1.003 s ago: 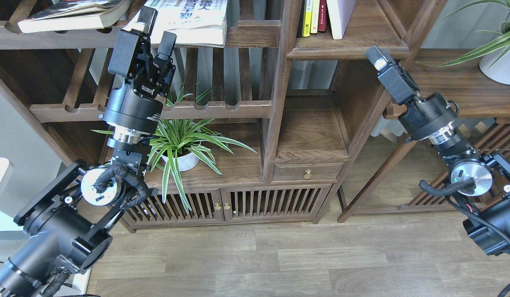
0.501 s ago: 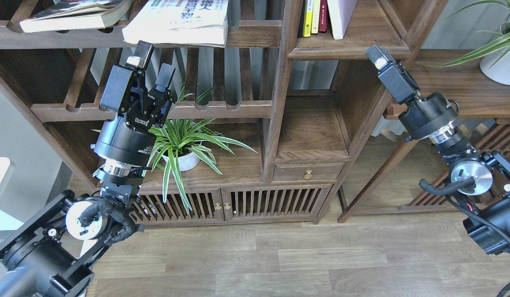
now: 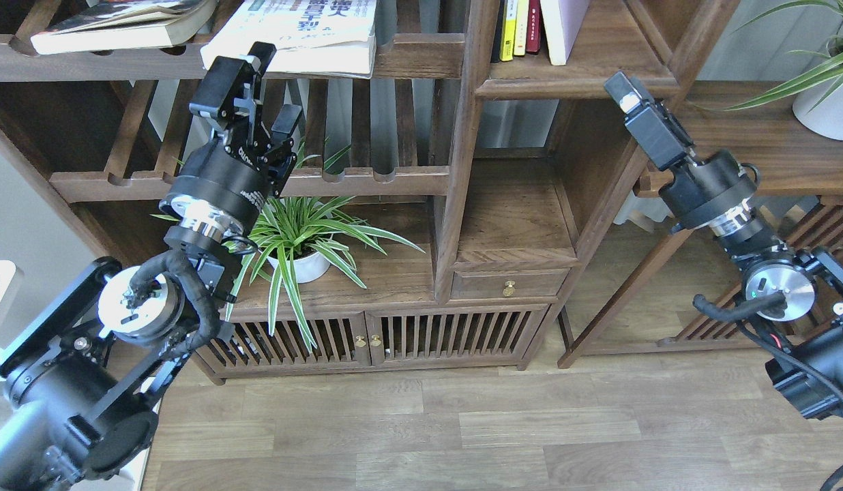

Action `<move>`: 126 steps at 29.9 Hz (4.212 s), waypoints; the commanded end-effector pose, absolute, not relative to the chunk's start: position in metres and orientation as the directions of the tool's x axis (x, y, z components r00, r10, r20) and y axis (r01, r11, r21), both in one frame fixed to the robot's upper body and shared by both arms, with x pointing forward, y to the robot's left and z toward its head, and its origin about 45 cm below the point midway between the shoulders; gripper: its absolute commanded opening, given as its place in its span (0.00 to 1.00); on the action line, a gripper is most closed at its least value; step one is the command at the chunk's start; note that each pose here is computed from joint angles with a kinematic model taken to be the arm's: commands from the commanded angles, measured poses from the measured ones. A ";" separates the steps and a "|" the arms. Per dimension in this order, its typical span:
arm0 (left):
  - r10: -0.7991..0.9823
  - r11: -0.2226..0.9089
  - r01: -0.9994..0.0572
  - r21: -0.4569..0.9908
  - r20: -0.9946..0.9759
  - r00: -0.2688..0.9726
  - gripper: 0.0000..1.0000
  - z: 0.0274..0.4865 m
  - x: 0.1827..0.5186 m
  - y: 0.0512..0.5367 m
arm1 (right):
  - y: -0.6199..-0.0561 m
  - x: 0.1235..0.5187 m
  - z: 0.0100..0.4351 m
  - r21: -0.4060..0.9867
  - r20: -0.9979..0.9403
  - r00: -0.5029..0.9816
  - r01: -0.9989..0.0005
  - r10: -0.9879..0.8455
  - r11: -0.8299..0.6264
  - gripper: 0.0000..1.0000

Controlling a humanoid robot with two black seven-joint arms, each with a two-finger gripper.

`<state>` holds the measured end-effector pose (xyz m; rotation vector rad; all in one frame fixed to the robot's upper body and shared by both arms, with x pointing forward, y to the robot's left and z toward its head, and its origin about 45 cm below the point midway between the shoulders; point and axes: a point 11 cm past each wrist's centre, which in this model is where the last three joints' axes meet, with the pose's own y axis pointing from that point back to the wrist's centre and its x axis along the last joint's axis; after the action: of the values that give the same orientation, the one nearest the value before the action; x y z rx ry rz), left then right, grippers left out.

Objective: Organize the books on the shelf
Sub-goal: 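Raise the left gripper to the white book lying on the top shelf, then grasp the lying white book with the left gripper and pull it out, then lower the white book with the left gripper toward the right gripper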

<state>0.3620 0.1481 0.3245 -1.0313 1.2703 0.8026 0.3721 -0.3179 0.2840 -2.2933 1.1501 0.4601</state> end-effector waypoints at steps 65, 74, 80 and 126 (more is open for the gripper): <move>-0.061 0.223 -0.975 0.003 -0.998 -0.017 0.81 0.357 0.395 0.172 | -0.315 0.373 0.282 -0.308 -0.524 0.579 -0.812 -0.625 -0.495 0.81; -0.060 0.219 -0.976 0.016 -0.998 -0.030 0.59 0.352 0.394 0.173 | -0.315 0.372 0.281 -0.306 -0.525 0.578 -0.813 -0.625 -0.495 0.81; -0.054 0.222 -0.975 0.020 -0.998 -0.033 0.49 0.350 0.394 0.171 | -0.314 0.373 0.281 -0.307 -0.526 0.578 -0.813 -0.624 -0.495 0.81; 0.072 0.219 -0.888 -0.405 -0.901 0.429 0.00 0.321 0.350 0.179 | -0.297 0.374 0.267 -0.325 -0.591 0.569 -0.817 -0.572 -0.476 0.80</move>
<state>0.3613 0.1741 0.3363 -1.1739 0.9203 0.8369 0.3731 -0.3015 0.2696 -2.2442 1.1214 0.5248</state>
